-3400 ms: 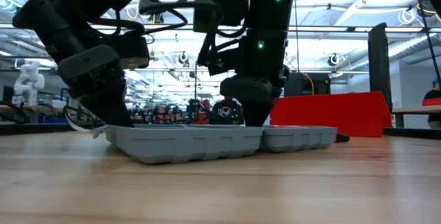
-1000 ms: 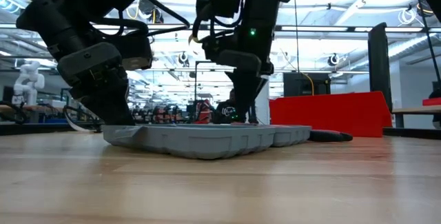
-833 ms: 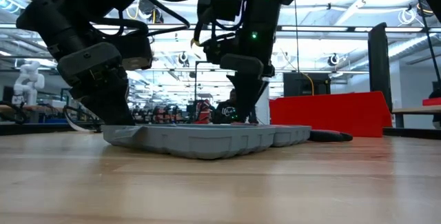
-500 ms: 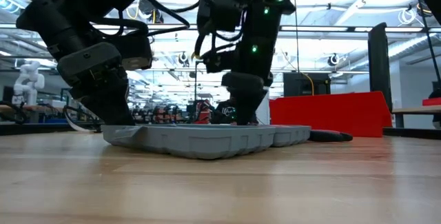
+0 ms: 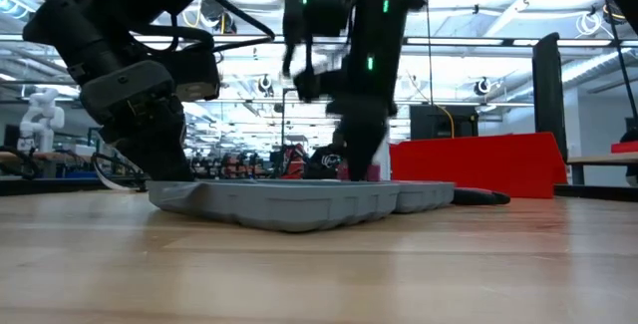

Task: Prefit tool cases
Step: Remove the screwdriver bits from the toolbox, then remove the hammer from the toolbox

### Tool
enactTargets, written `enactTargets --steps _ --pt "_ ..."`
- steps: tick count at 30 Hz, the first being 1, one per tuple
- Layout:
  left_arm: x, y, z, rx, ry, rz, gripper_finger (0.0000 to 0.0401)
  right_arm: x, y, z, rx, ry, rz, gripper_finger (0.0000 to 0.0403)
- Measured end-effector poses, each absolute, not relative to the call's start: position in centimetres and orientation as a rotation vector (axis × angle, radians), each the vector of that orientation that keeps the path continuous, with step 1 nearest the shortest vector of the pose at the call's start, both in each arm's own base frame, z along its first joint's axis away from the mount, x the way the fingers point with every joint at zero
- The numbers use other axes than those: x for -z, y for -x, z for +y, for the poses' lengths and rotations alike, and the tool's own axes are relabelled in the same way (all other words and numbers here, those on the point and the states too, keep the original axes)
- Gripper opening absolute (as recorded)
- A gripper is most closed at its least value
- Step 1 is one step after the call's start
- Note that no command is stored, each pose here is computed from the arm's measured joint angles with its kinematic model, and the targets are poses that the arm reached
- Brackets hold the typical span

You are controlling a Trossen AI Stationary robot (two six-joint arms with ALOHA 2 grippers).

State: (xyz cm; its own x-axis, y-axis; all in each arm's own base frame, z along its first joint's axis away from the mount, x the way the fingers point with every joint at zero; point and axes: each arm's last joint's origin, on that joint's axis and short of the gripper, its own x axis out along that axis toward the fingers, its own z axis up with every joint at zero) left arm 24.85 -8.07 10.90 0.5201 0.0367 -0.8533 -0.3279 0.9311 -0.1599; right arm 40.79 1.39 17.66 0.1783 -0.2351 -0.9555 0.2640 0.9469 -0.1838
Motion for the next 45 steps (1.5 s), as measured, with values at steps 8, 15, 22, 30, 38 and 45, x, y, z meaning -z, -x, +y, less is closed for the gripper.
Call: enactTargets --steps 8,15,22,30,38,45 --pt "-10.9 -24.8 -8.2 -0.174 0.297 1.022 0.0001 -21.7 -37.4 2.9 0.474 -0.046 1.477 0.0029" --pt "-10.9 -24.4 -9.5 0.005 0.265 1.073 0.0001 -22.8 -35.9 3.0 0.562 -0.110 1.544 0.0152" --pt "-11.1 -24.0 -10.4 0.133 0.306 1.123 0.0001 -22.7 -35.9 2.8 0.557 -0.147 1.550 0.0212" --pt "-12.7 -22.4 -10.9 0.253 0.362 1.208 0.0001 -22.9 -36.5 3.6 0.447 -0.095 1.496 0.0190" --pt "-13.5 -21.4 -10.3 0.146 0.375 1.238 0.0001 -23.0 -37.6 7.6 0.129 -0.120 1.397 0.0182" --pt "-13.6 -21.6 -10.1 0.047 0.380 1.195 0.0001 -22.5 -39.1 10.6 0.032 -0.116 1.240 0.0182"
